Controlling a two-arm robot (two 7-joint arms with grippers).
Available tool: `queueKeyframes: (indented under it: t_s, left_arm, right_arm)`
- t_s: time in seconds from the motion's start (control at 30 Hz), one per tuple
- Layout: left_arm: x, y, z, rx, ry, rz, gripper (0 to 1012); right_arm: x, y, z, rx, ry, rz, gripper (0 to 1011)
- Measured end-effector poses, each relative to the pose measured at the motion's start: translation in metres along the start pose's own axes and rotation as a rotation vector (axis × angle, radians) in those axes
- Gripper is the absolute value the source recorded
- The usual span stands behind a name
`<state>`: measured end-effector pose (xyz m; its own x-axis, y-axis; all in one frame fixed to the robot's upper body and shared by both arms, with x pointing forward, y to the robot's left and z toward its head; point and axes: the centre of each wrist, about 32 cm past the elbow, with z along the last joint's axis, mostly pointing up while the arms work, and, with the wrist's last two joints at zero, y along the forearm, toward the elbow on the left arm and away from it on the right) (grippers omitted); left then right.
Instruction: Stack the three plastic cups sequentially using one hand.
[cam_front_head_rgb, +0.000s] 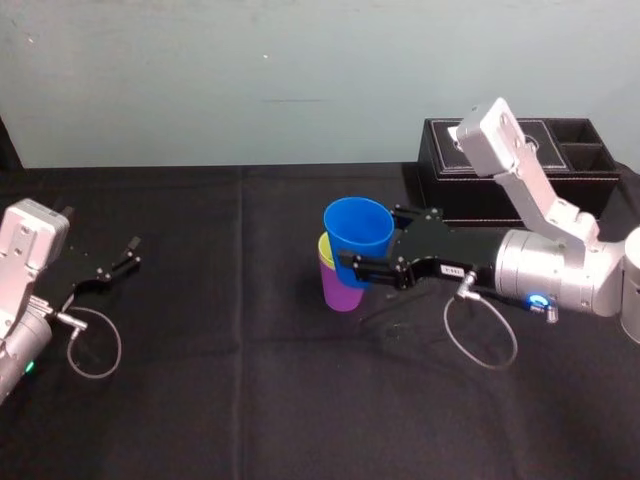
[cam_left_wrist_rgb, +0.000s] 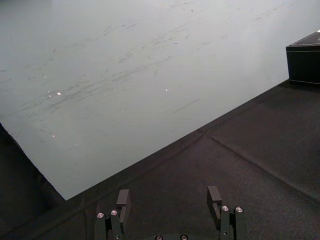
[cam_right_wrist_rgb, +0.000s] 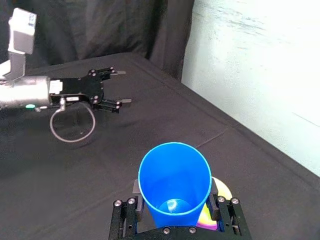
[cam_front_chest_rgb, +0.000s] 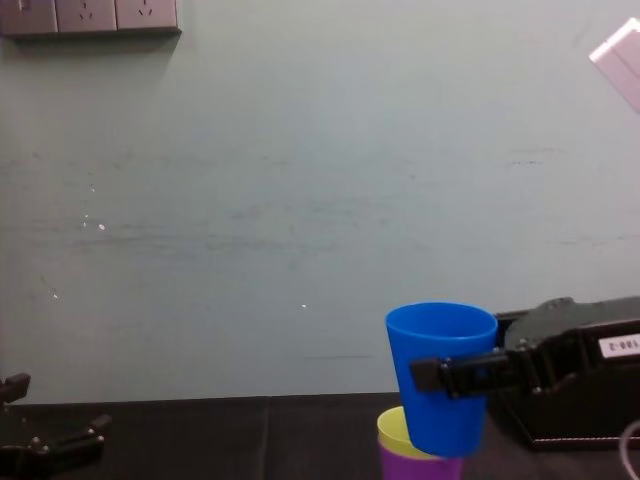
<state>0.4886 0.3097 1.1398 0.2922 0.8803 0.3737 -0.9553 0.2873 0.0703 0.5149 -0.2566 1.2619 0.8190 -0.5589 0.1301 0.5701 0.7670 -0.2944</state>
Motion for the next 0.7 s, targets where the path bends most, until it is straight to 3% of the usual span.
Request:
queueKeyframes:
  t_s: [0.27, 0.7]
  left_arm:
    - [0.0000, 0.000, 0.000, 0.000, 0.000, 0.000, 1010]
    - [0.0000, 0.000, 0.000, 0.000, 0.000, 0.000, 1010]
  right_arm:
    - [0.0105, 0.011, 0.004, -0.008, 0.026, -0.012, 730]
    - [0.0200, 0.026, 0.007, -0.028, 0.030, -0.021, 730]
